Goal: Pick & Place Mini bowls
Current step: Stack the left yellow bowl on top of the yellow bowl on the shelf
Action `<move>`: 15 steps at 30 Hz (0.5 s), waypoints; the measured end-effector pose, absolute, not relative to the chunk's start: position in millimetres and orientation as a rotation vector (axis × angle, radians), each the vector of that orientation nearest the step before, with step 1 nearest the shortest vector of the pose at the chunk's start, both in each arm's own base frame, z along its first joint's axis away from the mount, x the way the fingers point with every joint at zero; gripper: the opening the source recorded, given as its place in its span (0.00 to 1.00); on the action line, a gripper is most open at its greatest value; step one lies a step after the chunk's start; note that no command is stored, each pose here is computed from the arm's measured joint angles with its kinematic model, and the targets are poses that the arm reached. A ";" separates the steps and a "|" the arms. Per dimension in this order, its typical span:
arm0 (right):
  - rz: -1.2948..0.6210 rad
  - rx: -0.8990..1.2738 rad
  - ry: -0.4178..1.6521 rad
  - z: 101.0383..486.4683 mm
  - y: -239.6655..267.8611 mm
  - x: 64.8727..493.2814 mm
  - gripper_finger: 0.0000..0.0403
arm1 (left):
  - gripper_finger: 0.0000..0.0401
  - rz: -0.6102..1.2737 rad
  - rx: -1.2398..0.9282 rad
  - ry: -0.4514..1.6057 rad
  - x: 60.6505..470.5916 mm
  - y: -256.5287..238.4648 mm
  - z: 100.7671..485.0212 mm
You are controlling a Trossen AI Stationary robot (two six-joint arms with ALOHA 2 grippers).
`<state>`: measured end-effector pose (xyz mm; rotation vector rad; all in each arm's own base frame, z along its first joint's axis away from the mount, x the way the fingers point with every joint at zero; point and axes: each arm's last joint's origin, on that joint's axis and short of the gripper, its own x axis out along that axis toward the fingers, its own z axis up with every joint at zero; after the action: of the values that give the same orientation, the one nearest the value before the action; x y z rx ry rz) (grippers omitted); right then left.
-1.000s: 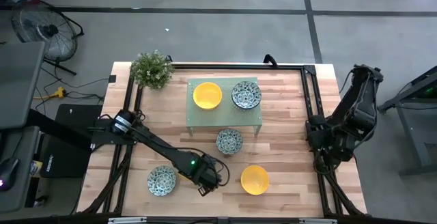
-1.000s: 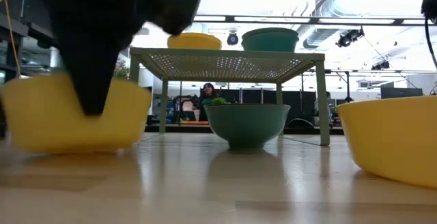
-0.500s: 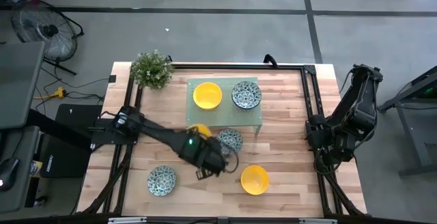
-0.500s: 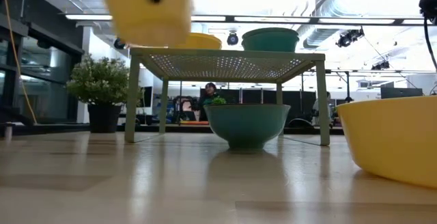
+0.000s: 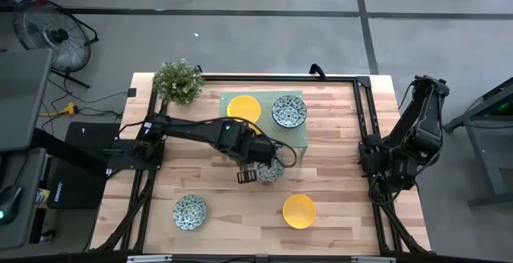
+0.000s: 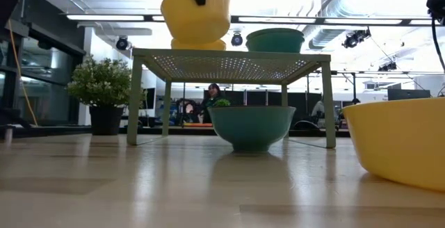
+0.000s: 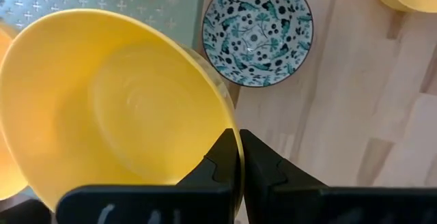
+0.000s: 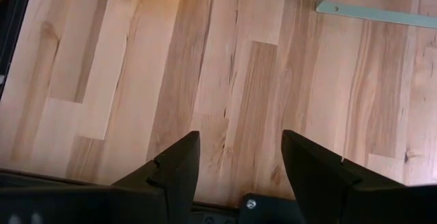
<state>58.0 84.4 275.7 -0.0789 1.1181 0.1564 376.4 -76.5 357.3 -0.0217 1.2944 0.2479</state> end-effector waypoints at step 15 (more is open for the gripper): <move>0.153 -0.076 1.116 275.8 84.3 58.1 0.48 | 0.00 0.112 -0.044 1.237 368.5 -99.9 378.4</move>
<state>58.1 84.3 275.8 -0.0760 1.1164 0.1525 368.5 -99.9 378.4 -0.0442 1.2367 0.1122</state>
